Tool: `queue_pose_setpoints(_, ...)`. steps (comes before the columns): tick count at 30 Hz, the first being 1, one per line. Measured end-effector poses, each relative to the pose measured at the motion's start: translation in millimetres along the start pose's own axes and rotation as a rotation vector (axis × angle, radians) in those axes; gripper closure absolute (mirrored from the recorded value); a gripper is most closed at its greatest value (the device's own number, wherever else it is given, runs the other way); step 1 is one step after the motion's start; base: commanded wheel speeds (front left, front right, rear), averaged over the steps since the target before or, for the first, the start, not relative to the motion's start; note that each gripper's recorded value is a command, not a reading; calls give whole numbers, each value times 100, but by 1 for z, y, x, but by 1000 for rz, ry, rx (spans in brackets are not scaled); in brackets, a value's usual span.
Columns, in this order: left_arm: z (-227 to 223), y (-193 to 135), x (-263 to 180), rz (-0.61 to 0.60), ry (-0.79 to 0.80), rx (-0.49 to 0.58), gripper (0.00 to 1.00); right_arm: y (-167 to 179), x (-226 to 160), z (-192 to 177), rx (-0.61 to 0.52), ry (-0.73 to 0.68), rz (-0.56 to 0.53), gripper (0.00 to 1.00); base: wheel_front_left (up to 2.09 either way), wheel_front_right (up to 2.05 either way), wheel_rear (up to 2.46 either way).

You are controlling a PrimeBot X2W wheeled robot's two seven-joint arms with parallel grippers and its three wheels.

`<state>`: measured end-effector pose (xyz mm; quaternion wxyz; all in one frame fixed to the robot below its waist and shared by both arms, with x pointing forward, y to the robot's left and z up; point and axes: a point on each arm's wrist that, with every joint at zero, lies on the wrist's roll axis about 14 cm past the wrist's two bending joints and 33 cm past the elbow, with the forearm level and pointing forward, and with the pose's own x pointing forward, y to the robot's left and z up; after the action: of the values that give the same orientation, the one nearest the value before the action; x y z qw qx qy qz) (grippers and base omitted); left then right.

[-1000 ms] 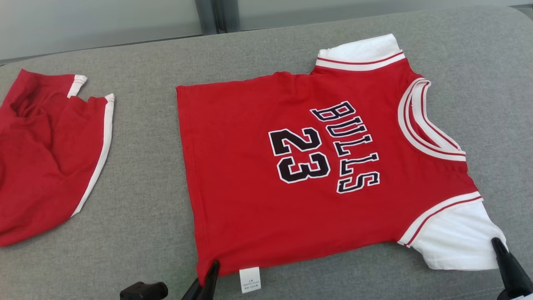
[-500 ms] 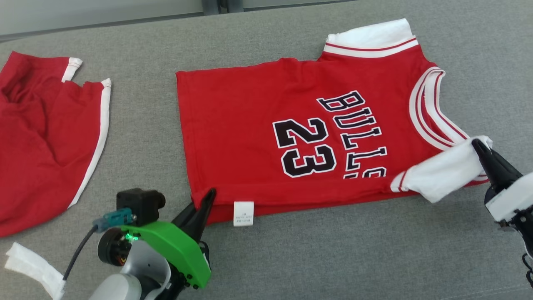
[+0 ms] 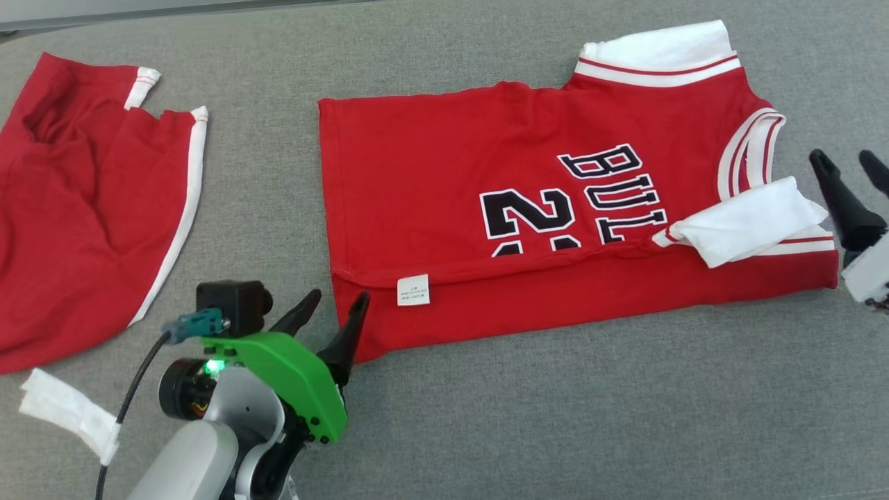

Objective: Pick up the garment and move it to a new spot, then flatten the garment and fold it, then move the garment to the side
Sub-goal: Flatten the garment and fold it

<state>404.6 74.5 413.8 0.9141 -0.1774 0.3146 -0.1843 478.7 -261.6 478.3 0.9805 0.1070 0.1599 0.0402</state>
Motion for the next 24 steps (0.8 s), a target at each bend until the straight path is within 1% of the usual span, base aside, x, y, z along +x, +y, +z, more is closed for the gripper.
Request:
queue_pose_setpoints(2,-6,5,-5,19,-3,-20,0,-11,-12,-4,-37,15,-20,0,0,0,0)
queue_pose_setpoints(4,-18,7,-10,27,20,-43,0,-21,-27,-22,-88,89,-37,0,0,0,0)
queue_pose_setpoints(6,-34,7,-14,31,56,-76,0,-33,-44,-50,-170,209,-55,0,0,0,0)
queue_pose_setpoints(10,-51,4,-10,23,102,-124,0,-44,-59,-86,-171,333,-81,0,0,0,0)
queue_pose_setpoints(15,-64,3,-1,15,140,-155,0,-41,-51,-108,-154,391,-73,0,0,0,0)
queue_pose_setpoints(21,-65,4,14,-3,153,-154,0,-36,-21,-107,-159,392,-48,0,0,0,0)
queue_pose_setpoints(22,-65,4,15,-7,155,-152,29,-34,-17,-106,-157,392,-39,0,0,0,0)
queue_pose_setpoints(23,-65,4,17,-10,158,-152,63,-33,-12,-105,-148,389,-35,0,0,0,0)
queue_pose_setpoints(24,-65,4,17,-12,160,-155,91,-33,-10,-105,-146,393,-32,0,0,0,0)
